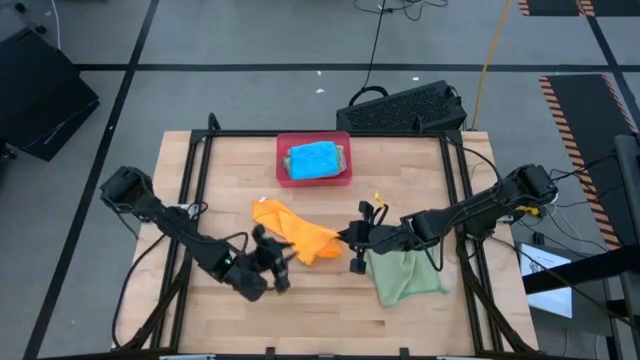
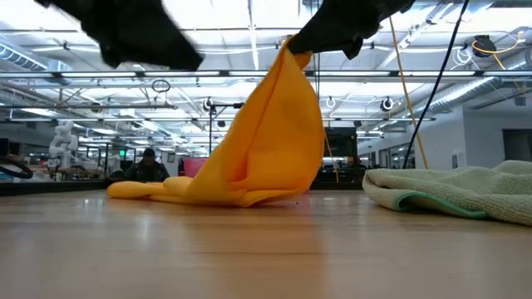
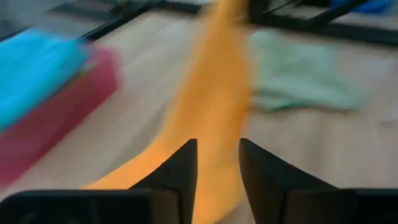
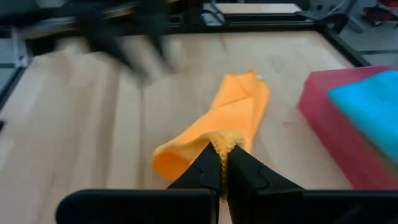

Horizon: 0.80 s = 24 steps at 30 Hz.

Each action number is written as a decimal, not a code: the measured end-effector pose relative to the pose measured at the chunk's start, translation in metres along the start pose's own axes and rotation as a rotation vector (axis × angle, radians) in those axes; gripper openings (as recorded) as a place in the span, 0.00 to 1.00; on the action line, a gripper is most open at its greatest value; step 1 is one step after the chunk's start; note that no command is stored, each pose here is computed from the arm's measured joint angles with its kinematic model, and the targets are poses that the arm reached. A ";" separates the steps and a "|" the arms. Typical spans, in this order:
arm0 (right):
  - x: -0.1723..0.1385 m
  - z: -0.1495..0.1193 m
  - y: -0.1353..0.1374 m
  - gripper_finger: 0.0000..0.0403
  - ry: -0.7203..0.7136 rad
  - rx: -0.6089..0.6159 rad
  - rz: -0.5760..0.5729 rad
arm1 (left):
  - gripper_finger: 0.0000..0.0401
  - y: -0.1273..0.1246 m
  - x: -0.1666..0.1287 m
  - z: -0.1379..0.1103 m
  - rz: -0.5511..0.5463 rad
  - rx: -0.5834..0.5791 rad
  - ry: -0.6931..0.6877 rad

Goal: Fold microfiber towels
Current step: Fold the yellow towel

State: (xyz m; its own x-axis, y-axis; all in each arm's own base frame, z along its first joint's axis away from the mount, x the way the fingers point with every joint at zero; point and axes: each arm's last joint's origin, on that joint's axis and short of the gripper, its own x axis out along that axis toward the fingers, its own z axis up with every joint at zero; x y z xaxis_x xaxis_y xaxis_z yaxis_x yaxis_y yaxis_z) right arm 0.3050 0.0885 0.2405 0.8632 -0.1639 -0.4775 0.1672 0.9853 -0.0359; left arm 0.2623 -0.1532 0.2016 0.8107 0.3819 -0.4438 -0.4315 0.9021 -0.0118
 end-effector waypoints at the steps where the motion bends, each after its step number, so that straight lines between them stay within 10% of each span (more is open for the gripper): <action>1: 0.001 0.001 -0.002 0.01 -0.005 0.002 -0.006 | 0.32 -0.007 0.002 0.000 -0.031 0.007 -0.027; 12: 0.003 0.003 -0.006 0.01 -0.015 -0.001 -0.016 | 0.62 -0.033 0.049 -0.056 0.052 0.095 -0.067; 24: 0.002 0.003 -0.005 0.01 -0.019 0.023 -0.015 | 0.51 -0.020 0.086 -0.076 0.201 0.125 -0.075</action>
State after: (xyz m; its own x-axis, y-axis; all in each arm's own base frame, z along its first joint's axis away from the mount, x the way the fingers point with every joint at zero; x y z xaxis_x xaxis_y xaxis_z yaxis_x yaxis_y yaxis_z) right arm 0.3078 0.0826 0.2423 0.8694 -0.1797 -0.4603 0.1907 0.9814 -0.0230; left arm 0.3106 -0.1533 0.0954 0.7423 0.5661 -0.3585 -0.5388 0.8223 0.1830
